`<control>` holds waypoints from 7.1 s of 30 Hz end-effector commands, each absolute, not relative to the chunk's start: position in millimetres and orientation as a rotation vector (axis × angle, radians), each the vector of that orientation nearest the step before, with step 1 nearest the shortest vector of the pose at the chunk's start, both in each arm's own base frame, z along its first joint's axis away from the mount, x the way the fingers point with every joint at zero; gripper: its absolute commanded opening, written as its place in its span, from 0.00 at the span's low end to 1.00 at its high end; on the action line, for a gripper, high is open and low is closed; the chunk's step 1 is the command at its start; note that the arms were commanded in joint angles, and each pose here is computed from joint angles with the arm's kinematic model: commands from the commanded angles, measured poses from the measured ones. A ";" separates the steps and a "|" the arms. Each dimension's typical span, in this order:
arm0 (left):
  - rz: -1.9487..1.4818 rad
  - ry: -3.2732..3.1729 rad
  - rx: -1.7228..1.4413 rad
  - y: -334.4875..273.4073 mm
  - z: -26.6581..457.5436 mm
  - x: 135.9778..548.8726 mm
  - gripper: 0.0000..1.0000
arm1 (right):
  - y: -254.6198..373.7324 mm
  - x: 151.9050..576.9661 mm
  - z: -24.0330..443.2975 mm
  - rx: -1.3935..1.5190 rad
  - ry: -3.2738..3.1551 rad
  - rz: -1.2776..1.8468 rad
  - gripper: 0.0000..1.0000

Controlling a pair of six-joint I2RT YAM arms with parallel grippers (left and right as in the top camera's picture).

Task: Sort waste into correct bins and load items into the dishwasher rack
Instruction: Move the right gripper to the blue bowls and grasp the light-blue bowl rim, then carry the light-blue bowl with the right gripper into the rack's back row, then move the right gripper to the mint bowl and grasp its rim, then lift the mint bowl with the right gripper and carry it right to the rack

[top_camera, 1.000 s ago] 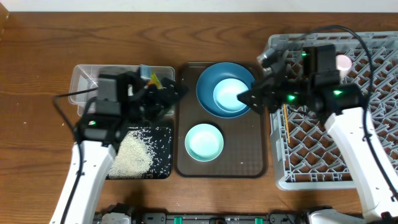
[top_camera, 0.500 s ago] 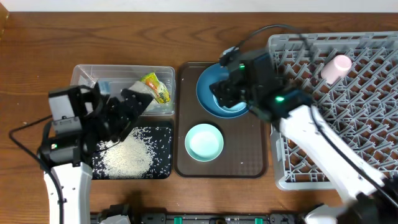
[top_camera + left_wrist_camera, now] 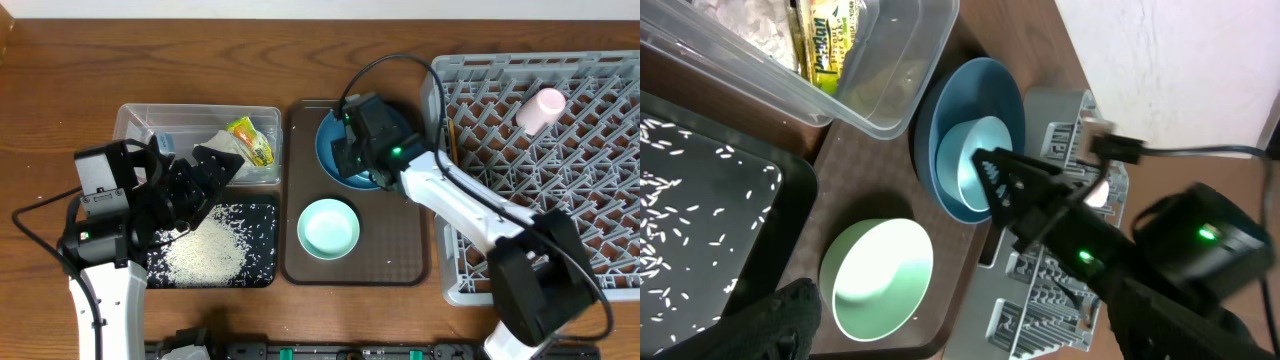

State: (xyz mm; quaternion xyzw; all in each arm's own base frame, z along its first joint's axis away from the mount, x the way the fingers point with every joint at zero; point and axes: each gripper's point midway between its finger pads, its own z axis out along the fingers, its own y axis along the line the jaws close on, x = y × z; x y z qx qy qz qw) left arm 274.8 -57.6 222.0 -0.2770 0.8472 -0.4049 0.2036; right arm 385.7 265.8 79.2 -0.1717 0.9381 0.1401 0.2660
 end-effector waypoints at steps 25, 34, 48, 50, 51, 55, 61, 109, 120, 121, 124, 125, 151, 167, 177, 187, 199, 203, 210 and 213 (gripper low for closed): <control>-1.124 2.357 -0.738 -56.8 225.5 275.8 0.94 | 257.9 368.1 44.8 -0.462 2.640 0.185 0.10; -1.124 2.357 -0.737 -56.8 225.7 275.9 0.94 | 254.0 362.9 41.6 -0.468 2.666 0.168 0.14; -1.124 2.357 -0.737 -56.8 225.7 275.9 0.94 | 252.8 376.4 83.1 -0.421 2.565 0.225 0.01; -1.124 2.357 -0.738 -56.8 225.5 275.8 0.94 | 248.5 380.1 103.0 -0.408 2.522 0.240 0.01; -1.124 2.357 -0.737 -56.8 225.7 275.9 0.94 | 245.8 381.9 113.5 -0.394 2.501 0.249 0.01; -1.124 2.357 -0.738 -56.8 225.5 275.8 0.94 | 230.8 386.9 163.3 -0.331 2.410 0.337 0.01; -1.124 2.357 -0.737 -56.8 225.7 275.9 0.94 | 196.4 392.5 233.4 -0.282 2.270 0.651 0.01; -1.124 2.357 -0.738 -56.8 225.5 275.8 0.94 | -20.4 449.1 175.8 0.360 2.045 1.599 0.06; -1.124 2.357 -0.737 -56.9 225.6 275.8 0.94 | -55.1 431.2 149.4 0.600 2.133 1.475 0.31; -1.124 2.357 -0.737 -56.8 225.7 275.9 0.94 | -59.4 428.8 147.3 0.621 2.152 1.430 0.33; -1.124 2.357 -0.737 -56.8 225.7 275.9 0.94 | -72.3 421.7 149.3 0.660 2.202 1.272 0.34; -1.124 2.357 -0.738 -56.8 225.5 275.8 0.94 | -75.6 419.4 152.4 0.664 2.214 1.221 0.34; -1.124 2.357 -0.738 -56.8 225.5 275.8 0.94 | 127.4 350.3 224.5 -0.347 2.418 0.579 0.42; -1.124 2.357 -0.738 -56.8 225.5 275.8 0.94 | 242.1 272.0 100.8 -0.780 2.805 0.473 0.44; -1.124 2.357 -0.738 -56.8 225.5 275.8 0.94 | 251.1 253.2 43.9 -0.847 2.954 0.321 0.41; -1.124 2.357 -0.738 -56.8 225.5 275.8 0.94 | 255.1 254.7 34.2 -0.862 2.959 0.304 0.01; -1.124 2.357 -0.738 -56.8 225.5 275.8 0.94 | 184.4 332.0 167.7 -0.503 2.645 0.089 0.01; -1.124 2.357 -0.737 -56.8 225.7 275.9 0.94 | 67.2 367.6 240.9 -0.113 2.375 -0.451 0.01; -1.124 2.357 -0.737 -56.8 225.7 275.9 0.94 | -96.4 376.7 324.6 0.539 1.948 -0.918 0.01; -1.124 2.357 -0.738 -56.8 225.5 275.8 0.94 | -143.9 373.0 323.7 0.682 1.902 -0.982 0.01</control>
